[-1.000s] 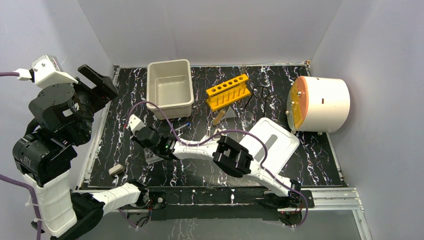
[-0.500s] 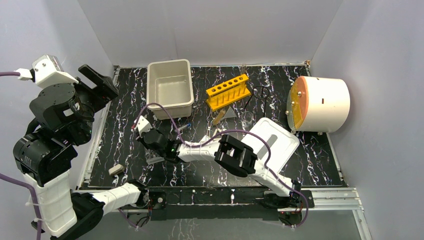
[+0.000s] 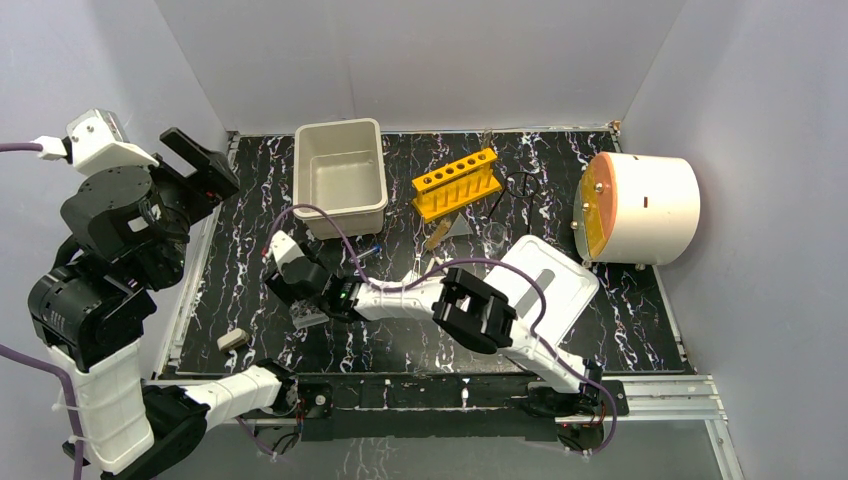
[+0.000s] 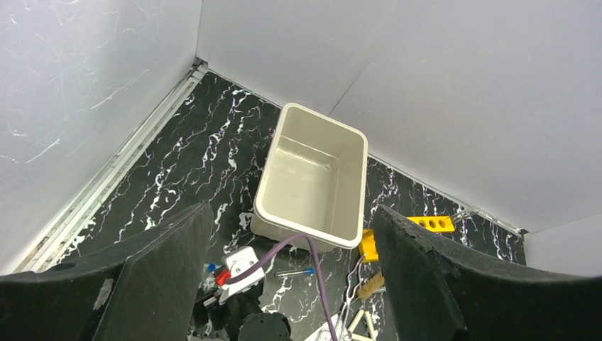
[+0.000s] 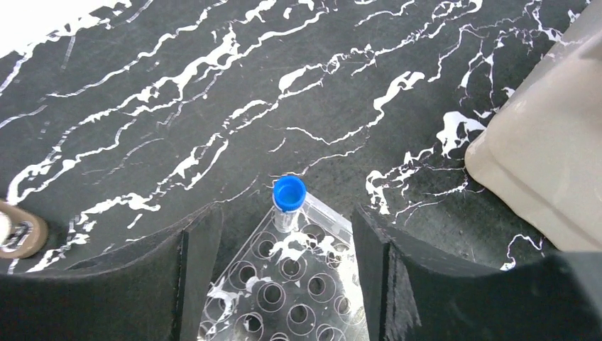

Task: Organize the chemistry lab equipment

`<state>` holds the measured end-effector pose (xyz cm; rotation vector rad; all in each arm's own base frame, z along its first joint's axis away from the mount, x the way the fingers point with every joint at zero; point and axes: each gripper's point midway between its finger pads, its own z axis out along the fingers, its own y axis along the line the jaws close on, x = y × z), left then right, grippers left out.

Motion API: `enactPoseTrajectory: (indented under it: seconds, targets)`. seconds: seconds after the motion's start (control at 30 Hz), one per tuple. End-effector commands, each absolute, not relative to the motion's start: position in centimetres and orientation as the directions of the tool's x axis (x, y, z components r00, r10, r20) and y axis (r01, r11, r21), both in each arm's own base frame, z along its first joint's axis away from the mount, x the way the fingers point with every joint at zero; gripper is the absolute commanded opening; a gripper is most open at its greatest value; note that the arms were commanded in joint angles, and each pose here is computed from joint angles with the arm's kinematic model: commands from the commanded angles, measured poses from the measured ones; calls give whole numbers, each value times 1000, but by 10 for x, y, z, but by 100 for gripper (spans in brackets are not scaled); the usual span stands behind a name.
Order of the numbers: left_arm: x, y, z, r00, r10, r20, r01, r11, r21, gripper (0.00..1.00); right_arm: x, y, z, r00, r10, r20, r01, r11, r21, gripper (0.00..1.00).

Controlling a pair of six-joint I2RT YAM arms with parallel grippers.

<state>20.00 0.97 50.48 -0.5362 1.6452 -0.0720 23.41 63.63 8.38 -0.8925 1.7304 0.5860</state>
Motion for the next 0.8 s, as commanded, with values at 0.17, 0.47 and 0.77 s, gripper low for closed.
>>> enactPoseTrajectory:
  seconds: [0.17, 0.47, 0.77]
  targets:
    - [203, 0, 508, -50, -399, -916, -249, 893, -375, 89, 213, 623, 208, -319, -115, -941, -819, 532, 213, 81]
    - [209, -27, 465, -202, -358, -911, -166, 930, -329, 91, 214, 520, 223, -568, 8, -823, -640, 625, 448, 78]
    - [233, -119, 301, -596, -3, -803, 222, 960, -168, 87, 246, 374, 200, -665, 191, -722, -322, 799, 508, 64]
